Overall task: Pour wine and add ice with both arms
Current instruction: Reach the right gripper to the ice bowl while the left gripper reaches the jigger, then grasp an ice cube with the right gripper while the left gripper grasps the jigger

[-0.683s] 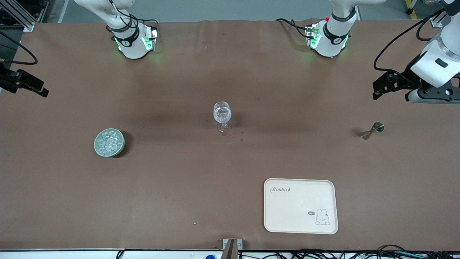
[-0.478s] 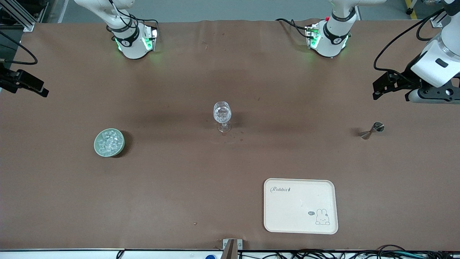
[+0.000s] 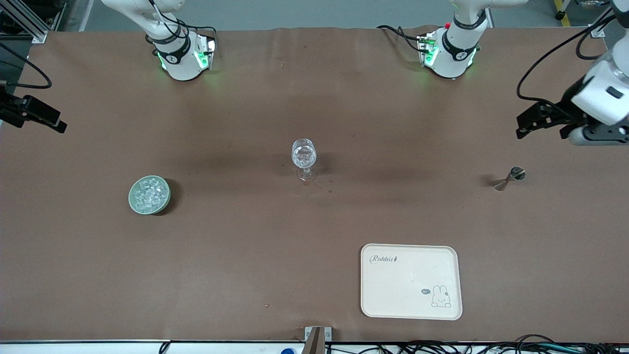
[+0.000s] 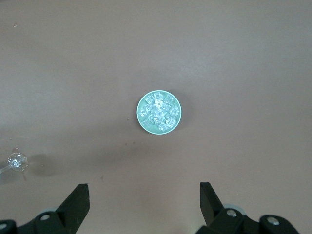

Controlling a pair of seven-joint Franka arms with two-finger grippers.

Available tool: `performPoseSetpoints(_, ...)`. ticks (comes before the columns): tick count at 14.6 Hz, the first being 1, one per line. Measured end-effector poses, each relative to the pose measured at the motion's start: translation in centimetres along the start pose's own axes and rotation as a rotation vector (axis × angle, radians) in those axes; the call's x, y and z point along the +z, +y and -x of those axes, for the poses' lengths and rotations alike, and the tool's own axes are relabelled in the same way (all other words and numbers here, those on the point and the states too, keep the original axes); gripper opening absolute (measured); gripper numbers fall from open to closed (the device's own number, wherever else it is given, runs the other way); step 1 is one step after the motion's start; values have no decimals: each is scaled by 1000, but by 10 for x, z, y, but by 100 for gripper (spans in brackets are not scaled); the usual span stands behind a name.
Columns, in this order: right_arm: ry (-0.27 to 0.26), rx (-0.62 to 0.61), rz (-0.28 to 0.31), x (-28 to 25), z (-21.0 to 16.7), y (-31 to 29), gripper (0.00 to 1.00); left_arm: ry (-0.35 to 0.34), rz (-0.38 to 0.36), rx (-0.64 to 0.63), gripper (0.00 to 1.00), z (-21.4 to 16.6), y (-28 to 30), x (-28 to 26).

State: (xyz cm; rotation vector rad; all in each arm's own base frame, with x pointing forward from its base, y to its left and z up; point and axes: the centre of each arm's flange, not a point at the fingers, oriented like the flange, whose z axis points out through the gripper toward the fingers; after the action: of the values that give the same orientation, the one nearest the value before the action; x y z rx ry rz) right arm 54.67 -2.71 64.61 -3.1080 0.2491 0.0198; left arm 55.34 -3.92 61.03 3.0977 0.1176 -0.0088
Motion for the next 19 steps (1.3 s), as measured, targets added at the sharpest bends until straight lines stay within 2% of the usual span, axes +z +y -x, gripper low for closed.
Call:
performPoseSetpoints(3, -7, 4, 1, 33, -9, 1, 100, -47, 114, -306, 100, -15, -66, 15)
performPoseSetpoints(6, -33, 10, 3, 89, -18, 4, 100, -104, 132, -529, 100, -28, -119, 44)
performPoseSetpoints(9, -28, 0, 6, 149, -24, 5, 100, -186, 170, -687, 100, -42, -162, 90)
performPoseSetpoints(13, 18, -24, 13, 240, -29, 7, 100, -297, 255, -887, 100, -52, -229, 164)
performPoseSetpoints(16, 41, -47, 18, 302, -26, 9, 100, -385, 309, -1041, 100, -58, -256, 224)
performPoseSetpoints(18, 40, -64, 28, 339, -24, 10, 97, -436, 355, -1128, 100, -59, -273, 263)
performPoseSetpoints(19, 36, -75, 37, 355, -23, 10, 90, -472, 383, -1163, 100, -56, -281, 281)
